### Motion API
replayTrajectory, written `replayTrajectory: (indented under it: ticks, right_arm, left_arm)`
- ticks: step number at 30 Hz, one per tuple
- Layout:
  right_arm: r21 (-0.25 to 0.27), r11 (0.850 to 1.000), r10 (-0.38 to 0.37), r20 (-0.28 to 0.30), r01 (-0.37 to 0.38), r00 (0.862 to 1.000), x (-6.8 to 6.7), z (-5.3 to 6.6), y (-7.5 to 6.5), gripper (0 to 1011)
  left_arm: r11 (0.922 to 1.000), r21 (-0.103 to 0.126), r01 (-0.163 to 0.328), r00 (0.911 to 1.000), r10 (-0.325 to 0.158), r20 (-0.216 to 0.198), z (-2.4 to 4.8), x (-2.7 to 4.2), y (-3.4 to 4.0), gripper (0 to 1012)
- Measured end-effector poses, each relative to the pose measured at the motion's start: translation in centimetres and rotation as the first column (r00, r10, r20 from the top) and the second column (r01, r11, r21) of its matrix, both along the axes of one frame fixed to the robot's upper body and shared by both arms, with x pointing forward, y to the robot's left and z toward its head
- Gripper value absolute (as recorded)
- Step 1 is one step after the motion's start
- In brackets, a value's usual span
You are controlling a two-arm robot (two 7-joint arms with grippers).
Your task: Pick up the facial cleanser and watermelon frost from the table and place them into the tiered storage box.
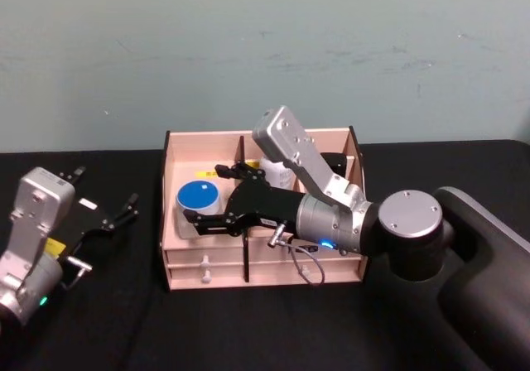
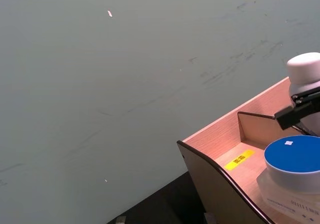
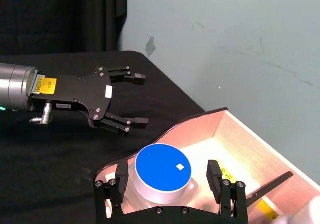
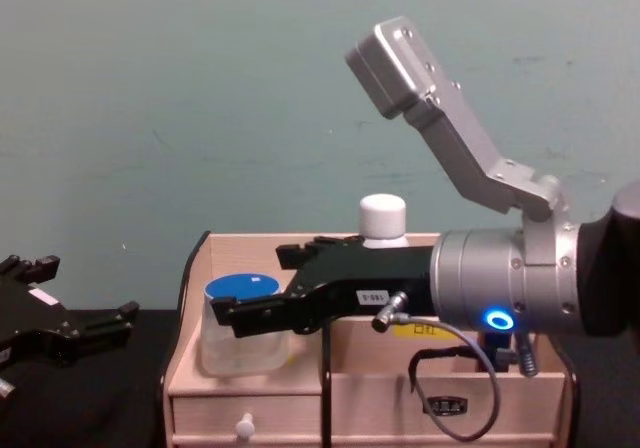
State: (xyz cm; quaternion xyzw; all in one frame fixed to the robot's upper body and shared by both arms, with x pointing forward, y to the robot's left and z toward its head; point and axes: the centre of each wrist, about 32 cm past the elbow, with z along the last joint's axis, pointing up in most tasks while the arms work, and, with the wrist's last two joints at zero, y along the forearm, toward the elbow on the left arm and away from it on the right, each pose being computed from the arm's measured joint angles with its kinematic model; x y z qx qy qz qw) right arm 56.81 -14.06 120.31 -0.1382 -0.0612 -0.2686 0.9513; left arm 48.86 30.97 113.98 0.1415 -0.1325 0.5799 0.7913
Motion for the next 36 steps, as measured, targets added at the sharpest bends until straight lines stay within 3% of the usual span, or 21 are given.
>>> replayTrajectory:
  ticks: [8,14,15,20,24,25,26,29,33,36]
  right_arm:
    - [0.024,1.0,0.001,0.035,-0.002,0.999,-0.3,0.4,-0.6,1000]
    - [0.077,0.996,0.031,0.065,-0.036,0.997,-1.2,1.4,-1.4,1002]
    - [0.107,0.993,0.044,0.083,-0.053,0.996,-1.8,1.9,-2.0,1000]
    - [0.152,0.986,0.047,0.115,-0.064,0.992,-3.1,2.7,-3.2,1000]
    - [0.178,0.984,-0.002,0.151,-0.025,0.989,-4.8,3.4,-5.3,1002]
    - [0.185,0.983,-0.049,0.169,0.017,0.984,-5.7,3.5,-6.7,1002]
    - [0.185,0.983,-0.049,0.169,0.017,0.984,-5.7,3.5,-6.7,1000]
    - [0.201,0.973,-0.151,0.191,0.112,0.97,-7.2,3.4,-9.2,1002]
    - [0.217,0.955,-0.246,0.204,0.201,0.948,-8.3,3.0,-11.2,1002]
    - [0.233,0.93,-0.335,0.216,0.285,0.917,-9.2,2.4,-12.8,1000]
  left_arm:
    - [1.0,0.0,0.0,1.0,0.0,0.0,0.0,0.0,0.0,1010]
    - [1.0,0.0,0.0,1.0,0.0,0.0,0.0,0.0,0.0,1010]
    - [1.0,0.0,0.0,1.0,0.0,0.0,0.0,0.0,0.0,1010]
    - [1.0,0.0,0.0,1.0,0.0,0.0,0.0,0.0,0.0,1010]
    - [1.0,0.0,0.0,1.0,0.0,0.0,0.0,0.0,0.0,1010]
    - [1.0,0.0,0.0,1.0,0.0,0.0,0.0,0.0,0.0,1010]
    - [1.0,0.0,0.0,1.0,0.0,0.0,0.0,0.0,0.0,1010]
    - [1.0,0.0,0.0,1.0,0.0,0.0,0.0,0.0,0.0,1010]
    - [1.0,0.0,0.0,1.0,0.0,0.0,0.0,0.0,0.0,1010]
    - [1.0,0.0,0.0,1.0,0.0,0.0,0.0,0.0,0.0,1010]
